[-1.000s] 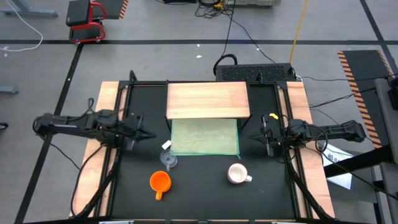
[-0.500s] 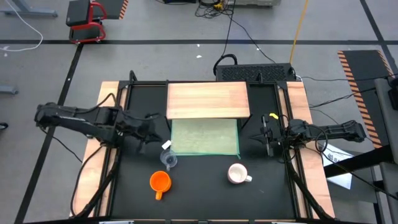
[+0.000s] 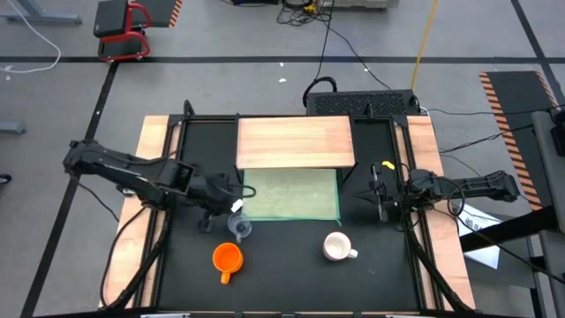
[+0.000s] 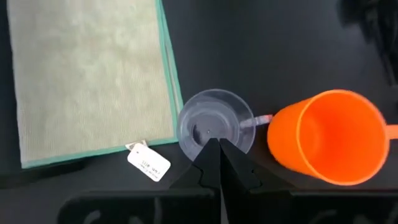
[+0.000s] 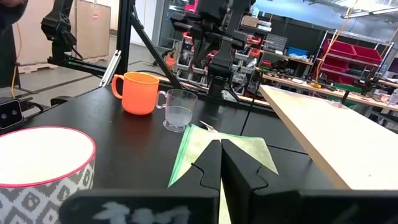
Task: Stack small to large cups/mugs on shelf
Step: Put the transparent mug on the shelf
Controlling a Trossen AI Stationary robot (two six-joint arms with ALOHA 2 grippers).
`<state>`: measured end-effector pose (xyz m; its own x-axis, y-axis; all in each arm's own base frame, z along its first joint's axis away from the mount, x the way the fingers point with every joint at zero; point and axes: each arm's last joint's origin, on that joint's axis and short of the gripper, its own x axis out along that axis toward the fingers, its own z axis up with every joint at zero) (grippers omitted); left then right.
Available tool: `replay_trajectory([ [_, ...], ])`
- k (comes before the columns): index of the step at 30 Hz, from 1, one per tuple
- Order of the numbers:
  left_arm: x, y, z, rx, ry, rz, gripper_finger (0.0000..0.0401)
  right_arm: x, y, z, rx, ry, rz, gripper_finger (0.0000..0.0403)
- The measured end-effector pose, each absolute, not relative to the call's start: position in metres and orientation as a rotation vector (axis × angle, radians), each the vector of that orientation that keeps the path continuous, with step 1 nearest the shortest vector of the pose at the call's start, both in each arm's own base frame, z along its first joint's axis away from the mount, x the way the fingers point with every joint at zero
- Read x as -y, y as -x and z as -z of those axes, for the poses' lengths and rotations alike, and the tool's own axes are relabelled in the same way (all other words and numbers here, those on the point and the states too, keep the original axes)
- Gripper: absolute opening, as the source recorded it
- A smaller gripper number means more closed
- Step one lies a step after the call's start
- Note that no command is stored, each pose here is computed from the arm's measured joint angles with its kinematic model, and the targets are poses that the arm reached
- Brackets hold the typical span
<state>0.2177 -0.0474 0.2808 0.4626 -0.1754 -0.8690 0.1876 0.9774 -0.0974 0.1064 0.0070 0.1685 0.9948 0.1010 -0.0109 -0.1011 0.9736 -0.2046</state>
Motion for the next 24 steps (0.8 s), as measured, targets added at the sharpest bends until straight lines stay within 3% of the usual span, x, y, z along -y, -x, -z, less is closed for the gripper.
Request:
replay_trajectory([
  [14, 0.051, -0.265, -0.289, -1.196, -0.158, 0.302, 0.0, -0.007, -0.106, -0.168, -0.001, 0.206, -0.102, 0.0],
  [24, 0.028, -0.269, -0.289, -1.194, -0.051, 0.3, 0.0015, -0.007, -0.106, -0.167, -0.018, 0.205, -0.104, 0.0],
])
